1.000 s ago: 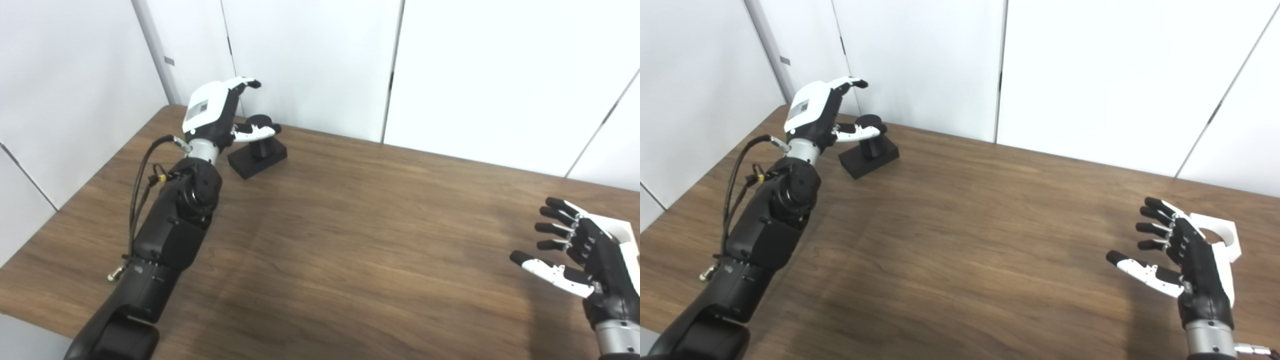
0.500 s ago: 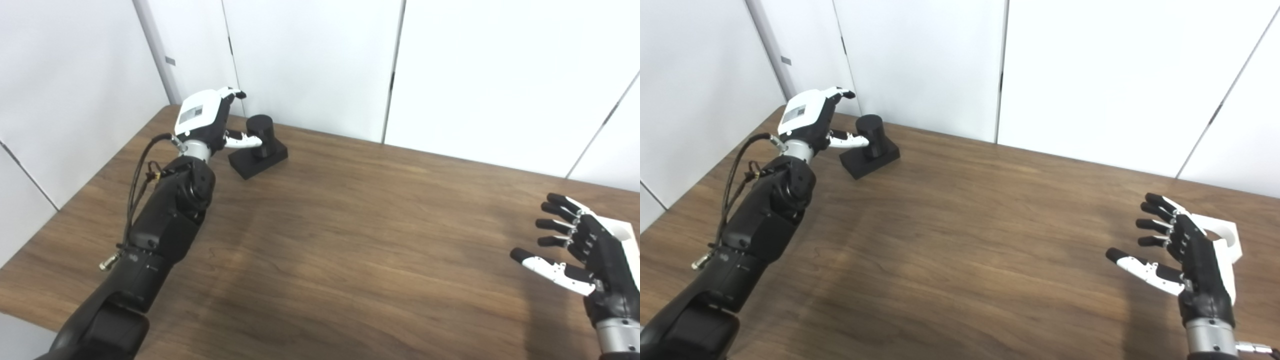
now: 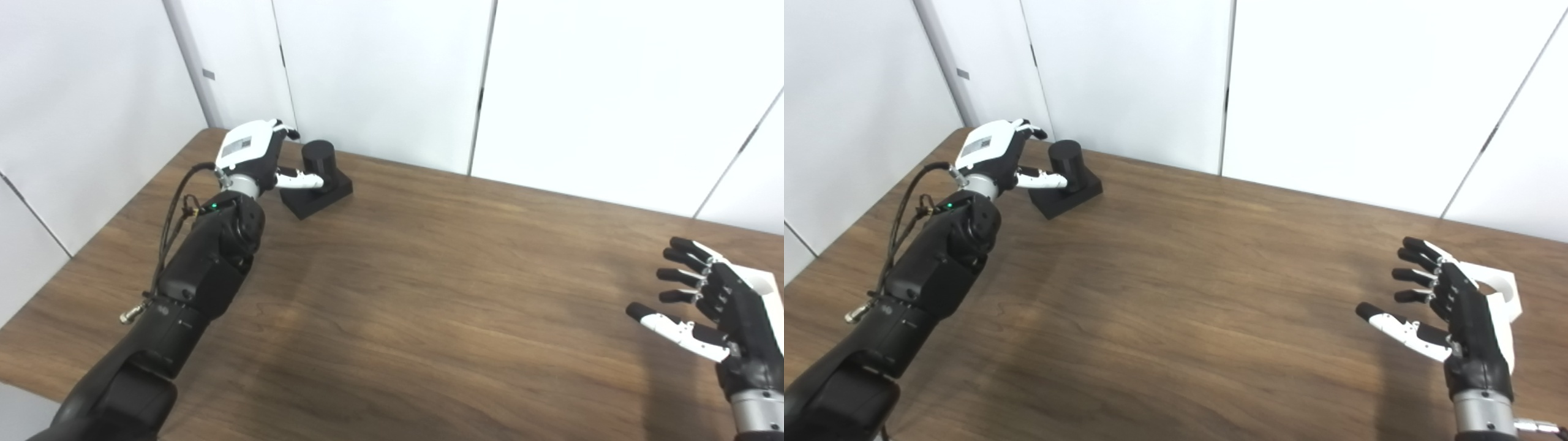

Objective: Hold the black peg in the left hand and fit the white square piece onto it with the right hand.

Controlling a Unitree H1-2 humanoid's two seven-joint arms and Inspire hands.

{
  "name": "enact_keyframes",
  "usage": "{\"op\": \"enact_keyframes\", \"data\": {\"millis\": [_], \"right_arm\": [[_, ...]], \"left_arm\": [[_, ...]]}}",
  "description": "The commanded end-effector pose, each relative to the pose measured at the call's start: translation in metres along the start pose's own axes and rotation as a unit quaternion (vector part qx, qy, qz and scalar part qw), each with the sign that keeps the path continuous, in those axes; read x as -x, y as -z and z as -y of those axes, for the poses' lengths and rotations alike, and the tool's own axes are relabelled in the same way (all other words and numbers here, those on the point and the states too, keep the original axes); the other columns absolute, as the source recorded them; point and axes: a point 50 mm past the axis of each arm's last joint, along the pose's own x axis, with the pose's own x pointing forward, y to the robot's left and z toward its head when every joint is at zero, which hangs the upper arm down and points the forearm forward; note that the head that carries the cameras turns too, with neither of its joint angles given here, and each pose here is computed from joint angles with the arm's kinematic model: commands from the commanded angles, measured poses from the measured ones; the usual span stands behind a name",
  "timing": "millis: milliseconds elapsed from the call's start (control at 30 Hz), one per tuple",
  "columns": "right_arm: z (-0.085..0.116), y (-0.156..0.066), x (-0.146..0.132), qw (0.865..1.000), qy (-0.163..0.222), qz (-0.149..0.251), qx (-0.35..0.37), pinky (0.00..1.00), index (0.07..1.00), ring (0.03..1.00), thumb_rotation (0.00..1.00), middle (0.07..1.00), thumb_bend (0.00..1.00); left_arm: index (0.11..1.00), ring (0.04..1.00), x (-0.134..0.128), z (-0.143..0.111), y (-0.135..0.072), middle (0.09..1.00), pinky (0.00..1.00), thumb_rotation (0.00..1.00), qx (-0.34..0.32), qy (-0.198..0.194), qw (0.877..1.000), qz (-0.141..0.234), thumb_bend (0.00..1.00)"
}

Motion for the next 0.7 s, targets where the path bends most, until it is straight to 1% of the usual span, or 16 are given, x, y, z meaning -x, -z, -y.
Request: {"op": "enact_keyframes", "data": {"millis": [0, 67, 167, 333, 500, 667], "right_arm": [[0.004, -0.019, -0.008, 0.999, 0.009, 0.040, 0.001, 0.55, 0.768, 0.686, 0.00, 0.768, 0.64], [0.004, -0.019, -0.008, 0.999, 0.010, 0.040, 0.000, 0.55, 0.770, 0.687, 0.00, 0.769, 0.64], [0.004, -0.018, -0.008, 0.999, 0.010, 0.040, 0.003, 0.56, 0.774, 0.690, 0.00, 0.772, 0.64], [0.005, -0.019, -0.007, 0.999, 0.012, 0.037, 0.001, 0.55, 0.775, 0.695, 0.00, 0.772, 0.64], [0.005, -0.020, -0.006, 0.999, 0.013, 0.040, 0.002, 0.54, 0.775, 0.681, 0.00, 0.765, 0.64], [0.005, -0.020, -0.006, 0.999, 0.013, 0.041, 0.006, 0.53, 0.771, 0.674, 0.00, 0.764, 0.65]], "left_arm": [[0.781, 0.977, -0.013, -0.033, -0.008, 0.959, 0.80, 0.56, -0.020, -0.041, 0.999, 0.010, 1.00], [0.775, 0.980, -0.014, -0.031, -0.007, 0.962, 0.80, 0.58, -0.023, -0.033, 0.999, 0.009, 1.00], [0.775, 0.983, -0.015, -0.028, -0.006, 0.965, 0.81, 0.58, -0.026, -0.025, 0.999, 0.006, 1.00], [0.783, 0.992, -0.015, -0.025, -0.006, 0.973, 0.84, 0.57, -0.027, -0.016, 1.000, 0.000, 1.00], [0.787, 0.989, -0.017, -0.018, -0.002, 0.972, 0.84, 0.53, -0.031, -0.010, 0.999, -0.011, 1.00], [0.794, 0.990, -0.020, -0.010, 0.004, 0.970, 0.86, 0.54, -0.037, -0.001, 0.999, -0.021, 1.00]]}}
